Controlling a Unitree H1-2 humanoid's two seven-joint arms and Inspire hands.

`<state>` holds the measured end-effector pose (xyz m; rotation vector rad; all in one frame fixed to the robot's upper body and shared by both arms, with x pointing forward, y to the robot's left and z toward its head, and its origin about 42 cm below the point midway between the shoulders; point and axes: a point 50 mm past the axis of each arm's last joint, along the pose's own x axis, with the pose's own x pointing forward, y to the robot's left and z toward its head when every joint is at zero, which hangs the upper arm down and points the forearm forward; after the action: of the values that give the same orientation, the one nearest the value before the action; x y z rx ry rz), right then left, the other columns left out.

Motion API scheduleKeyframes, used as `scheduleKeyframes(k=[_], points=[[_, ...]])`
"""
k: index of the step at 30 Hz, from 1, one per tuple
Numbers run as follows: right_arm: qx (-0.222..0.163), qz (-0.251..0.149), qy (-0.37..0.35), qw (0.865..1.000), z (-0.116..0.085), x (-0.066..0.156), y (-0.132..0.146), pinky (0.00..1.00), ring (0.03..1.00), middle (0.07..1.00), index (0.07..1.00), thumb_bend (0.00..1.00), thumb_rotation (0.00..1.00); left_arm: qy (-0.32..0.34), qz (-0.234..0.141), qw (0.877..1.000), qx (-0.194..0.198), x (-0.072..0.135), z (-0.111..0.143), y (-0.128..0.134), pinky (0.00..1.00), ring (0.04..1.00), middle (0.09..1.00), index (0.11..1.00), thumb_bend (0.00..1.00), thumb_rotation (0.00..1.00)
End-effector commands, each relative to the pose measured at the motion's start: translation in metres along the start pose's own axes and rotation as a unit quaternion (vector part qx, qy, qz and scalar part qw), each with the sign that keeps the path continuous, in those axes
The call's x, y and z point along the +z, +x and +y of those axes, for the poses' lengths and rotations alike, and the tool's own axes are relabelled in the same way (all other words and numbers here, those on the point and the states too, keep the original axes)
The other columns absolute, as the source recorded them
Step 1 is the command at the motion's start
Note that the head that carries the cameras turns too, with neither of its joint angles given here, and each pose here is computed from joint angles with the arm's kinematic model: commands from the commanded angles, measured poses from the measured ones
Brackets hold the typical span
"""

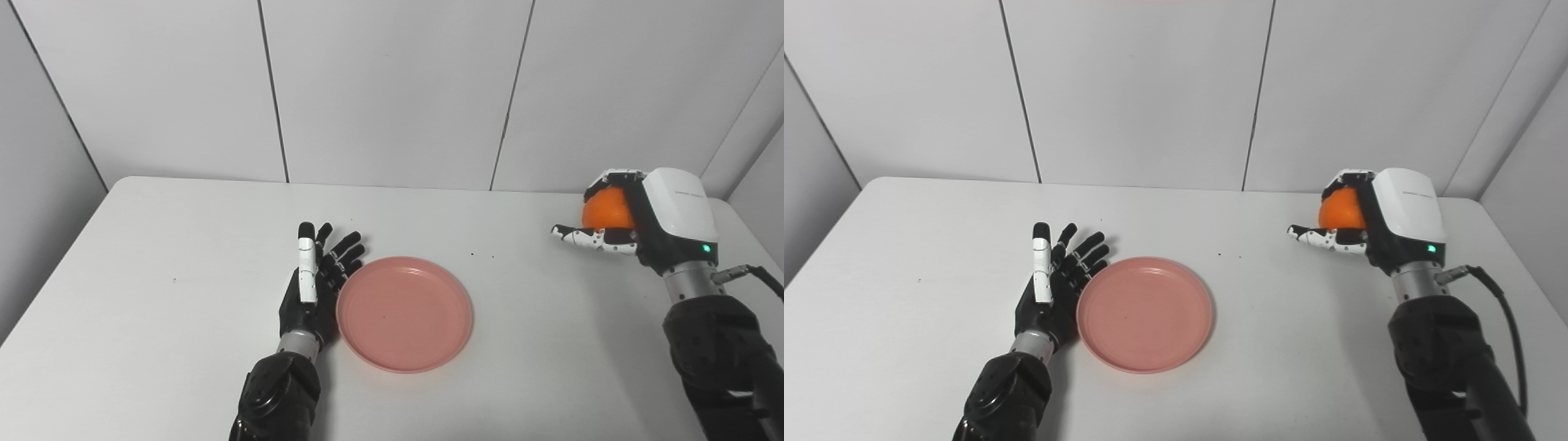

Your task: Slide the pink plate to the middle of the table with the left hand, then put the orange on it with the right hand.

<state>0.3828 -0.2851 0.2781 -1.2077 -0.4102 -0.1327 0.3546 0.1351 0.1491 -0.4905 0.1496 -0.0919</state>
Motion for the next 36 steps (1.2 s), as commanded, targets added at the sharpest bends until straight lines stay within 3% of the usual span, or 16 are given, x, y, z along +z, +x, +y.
scheduleKeyframes(k=[1, 12, 14, 17, 21, 24, 30, 36], points=[[-0.040, -0.057, 0.005, 0.998, -0.020, 0.026, 0.018, 0.12, 0.168, 0.242, 0.314, 0.53, 0.33, -0.010, 0.035, 0.999, 0.016, -0.021, -0.004, -0.003, 0.88, 0.835, 0.805, 0.949, 0.91, 0.91], [-0.035, -0.103, 0.024, 0.994, -0.002, 0.075, 0.027, 0.11, 0.154, 0.230, 0.338, 0.55, 0.37, -0.009, 0.036, 0.999, 0.017, -0.023, -0.003, 0.000, 0.89, 0.828, 0.798, 0.942, 0.92, 0.90], [-0.036, -0.109, 0.034, 0.993, 0.001, 0.082, 0.027, 0.10, 0.147, 0.220, 0.321, 0.55, 0.32, -0.010, 0.035, 0.999, 0.015, -0.023, -0.002, 0.000, 0.90, 0.833, 0.804, 0.947, 0.91, 0.90], [-0.031, -0.118, 0.046, 0.991, 0.006, 0.093, 0.028, 0.10, 0.144, 0.217, 0.310, 0.54, 0.34, -0.010, 0.033, 0.999, 0.014, -0.021, 0.000, 0.000, 0.89, 0.835, 0.808, 0.951, 0.91, 0.90], [-0.021, -0.133, 0.052, 0.989, 0.014, 0.105, 0.029, 0.11, 0.161, 0.241, 0.352, 0.53, 0.33, -0.009, 0.032, 0.999, 0.014, -0.020, 0.002, -0.001, 0.88, 0.832, 0.811, 0.956, 0.90, 0.90], [-0.011, -0.140, 0.059, 0.988, 0.021, 0.112, 0.029, 0.13, 0.190, 0.273, 0.384, 0.54, 0.40, -0.007, 0.031, 0.999, 0.015, -0.019, 0.002, -0.001, 0.87, 0.832, 0.808, 0.950, 0.90, 0.90], [0.005, -0.145, 0.063, 0.987, 0.031, 0.122, 0.028, 0.19, 0.251, 0.330, 0.447, 0.54, 0.46, -0.008, 0.033, 0.999, 0.015, -0.019, 0.004, -0.001, 0.88, 0.838, 0.817, 0.957, 0.90, 0.91], [0.024, -0.151, 0.060, 0.986, 0.045, 0.131, 0.024, 0.17, 0.231, 0.311, 0.388, 0.55, 0.45, -0.010, 0.035, 0.999, 0.015, -0.020, 0.003, -0.002, 0.89, 0.836, 0.819, 0.957, 0.90, 0.91]])
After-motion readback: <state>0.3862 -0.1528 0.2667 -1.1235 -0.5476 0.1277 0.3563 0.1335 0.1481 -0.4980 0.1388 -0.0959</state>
